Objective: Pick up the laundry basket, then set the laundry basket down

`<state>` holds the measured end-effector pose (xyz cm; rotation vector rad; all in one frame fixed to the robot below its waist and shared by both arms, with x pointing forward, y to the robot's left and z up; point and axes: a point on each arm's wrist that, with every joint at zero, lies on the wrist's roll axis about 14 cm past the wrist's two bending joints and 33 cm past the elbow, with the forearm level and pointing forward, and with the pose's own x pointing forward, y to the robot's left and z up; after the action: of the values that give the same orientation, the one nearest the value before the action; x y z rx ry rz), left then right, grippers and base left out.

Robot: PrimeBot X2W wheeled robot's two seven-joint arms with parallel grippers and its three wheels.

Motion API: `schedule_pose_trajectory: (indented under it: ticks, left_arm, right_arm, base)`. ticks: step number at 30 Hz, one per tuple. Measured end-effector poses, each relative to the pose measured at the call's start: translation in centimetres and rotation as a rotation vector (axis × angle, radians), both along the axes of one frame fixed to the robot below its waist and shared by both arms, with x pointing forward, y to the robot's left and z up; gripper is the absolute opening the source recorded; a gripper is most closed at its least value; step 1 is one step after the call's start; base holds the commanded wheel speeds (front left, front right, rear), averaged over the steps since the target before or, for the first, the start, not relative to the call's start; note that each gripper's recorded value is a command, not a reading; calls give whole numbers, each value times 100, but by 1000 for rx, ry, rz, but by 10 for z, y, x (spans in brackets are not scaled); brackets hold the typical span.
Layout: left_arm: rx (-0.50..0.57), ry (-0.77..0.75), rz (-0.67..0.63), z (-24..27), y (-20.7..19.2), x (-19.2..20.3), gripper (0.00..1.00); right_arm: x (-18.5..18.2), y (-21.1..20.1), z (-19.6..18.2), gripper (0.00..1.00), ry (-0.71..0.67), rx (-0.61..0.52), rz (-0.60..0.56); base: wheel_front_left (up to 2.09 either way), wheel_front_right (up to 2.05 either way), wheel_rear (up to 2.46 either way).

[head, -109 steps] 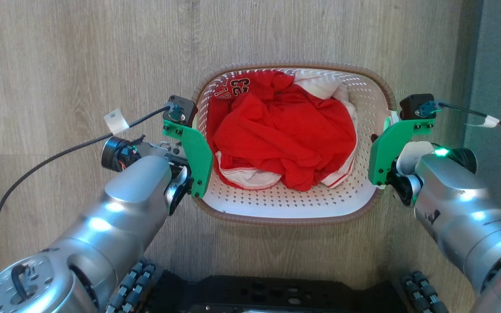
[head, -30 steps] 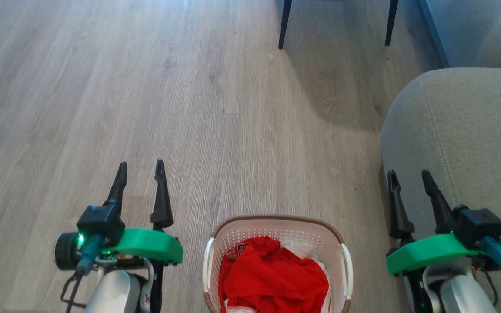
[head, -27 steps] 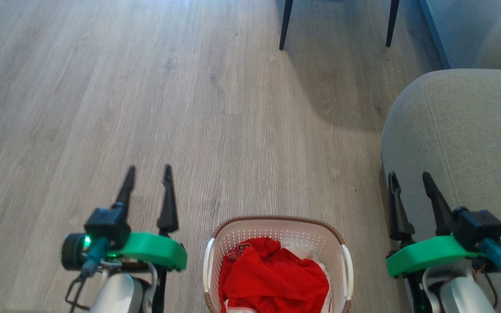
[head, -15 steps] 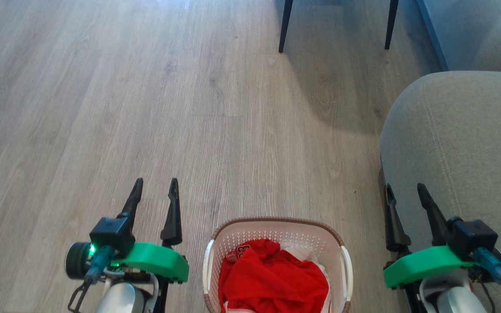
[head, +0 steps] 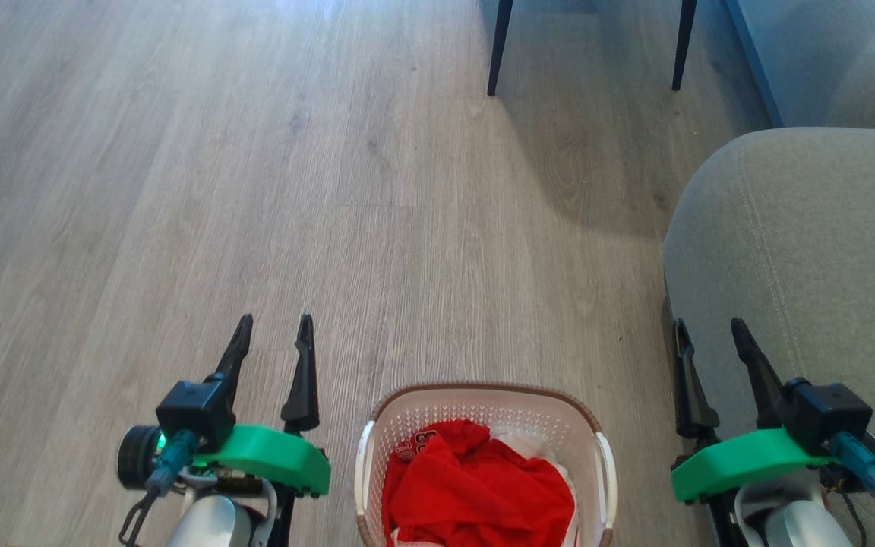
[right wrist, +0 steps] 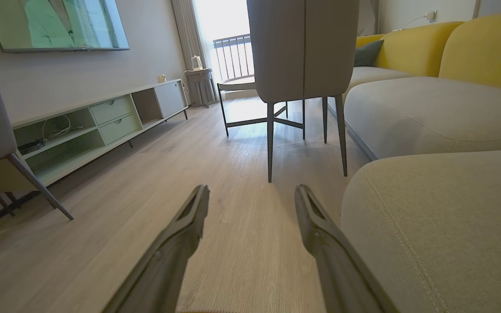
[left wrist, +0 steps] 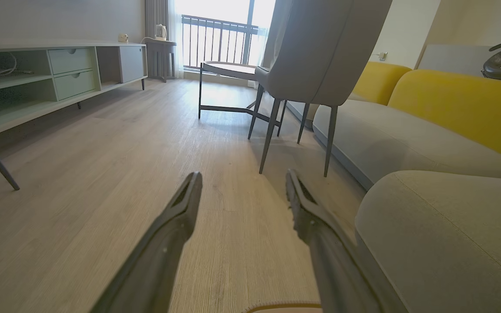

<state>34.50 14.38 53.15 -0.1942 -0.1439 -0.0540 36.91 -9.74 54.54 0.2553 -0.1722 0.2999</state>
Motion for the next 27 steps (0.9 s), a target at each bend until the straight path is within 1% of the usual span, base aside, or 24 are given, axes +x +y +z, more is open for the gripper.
schedule_pose_trajectory:
  ticks: [20, 21, 23, 27]
  left_arm:
    - [-19, -6, -16, 2, -4, -1, 100]
    - [-23, -7, -23, 2, -5, -2, 0]
    - [-22, 24, -23, -8, -5, -3, 0]
    - [-24, 151, -16, -49, -5, -21, 0]
  right_arm:
    - [-1, 0, 1, 100, -4, -2, 0]
    - [-1, 0, 1, 0, -4, -2, 0]
    - [-2, 0, -8, 0, 25, -8, 1]
    - [-13, -2, -42, 0, 131, -22, -2]
  base:
    - [0, 0, 0]
    - [0, 0, 0]
    - [0, 0, 0]
    - [0, 0, 0]
